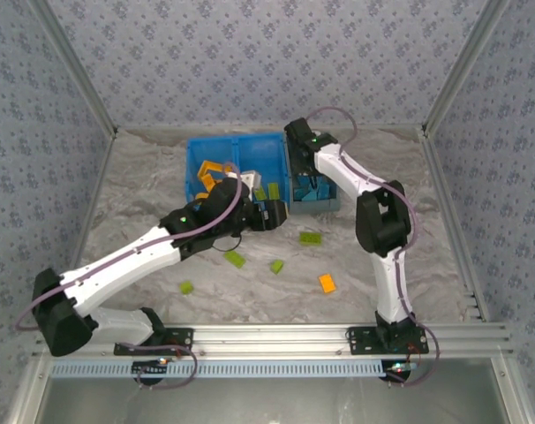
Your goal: Sort the legos into containers by color
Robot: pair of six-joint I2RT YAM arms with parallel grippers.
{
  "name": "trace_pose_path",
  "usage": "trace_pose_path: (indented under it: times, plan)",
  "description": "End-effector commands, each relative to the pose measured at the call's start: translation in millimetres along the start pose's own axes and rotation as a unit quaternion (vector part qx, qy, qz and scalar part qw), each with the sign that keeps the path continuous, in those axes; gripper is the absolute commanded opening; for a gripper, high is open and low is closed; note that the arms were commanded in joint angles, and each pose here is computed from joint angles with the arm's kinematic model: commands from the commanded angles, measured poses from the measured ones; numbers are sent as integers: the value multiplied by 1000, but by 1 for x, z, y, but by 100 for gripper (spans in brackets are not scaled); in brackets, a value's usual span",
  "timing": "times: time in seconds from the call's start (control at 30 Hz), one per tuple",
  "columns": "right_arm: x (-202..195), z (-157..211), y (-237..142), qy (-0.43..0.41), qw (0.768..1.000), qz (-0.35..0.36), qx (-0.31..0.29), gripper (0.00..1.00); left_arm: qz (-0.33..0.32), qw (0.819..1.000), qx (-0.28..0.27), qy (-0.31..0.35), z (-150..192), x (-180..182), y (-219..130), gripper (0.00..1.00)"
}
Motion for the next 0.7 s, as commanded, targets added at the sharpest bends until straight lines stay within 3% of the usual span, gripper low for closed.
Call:
trace_pose_path:
  times: [0.0,0.17,0.33,0.47,0.67]
  plan:
    - [-12,-6,15,-8,999,22,29,30,5,1000,-24,7,-5,-11,7,75]
    - [-14,-11,37,-10,999,12,44,42,-40,999,-21,-8,3,0,16,74]
    - [-12,-18,19,-18,1000,3,25,58,-124,990,-26,-63,13,25,10,74]
    - [-10,-29,-34,-20,999,-9,-31,60,-212,967,-38,-134,27,58,-3,74]
    - [-12,-18,-142,-28,991,-4,-133,61,-320,914,-59,-241,53,110,-15,75]
Point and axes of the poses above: each hand's point on the last joint's axis, 136 mm out from that joint toward the fingers, its own y axis out along the fingers, its own x axis along the line the jaws close on, z = x × y, the point moved 9 cm from there along -y, back along the fingers, and after that the axes turned 11 degrees about -y, right-handed, at the moved point
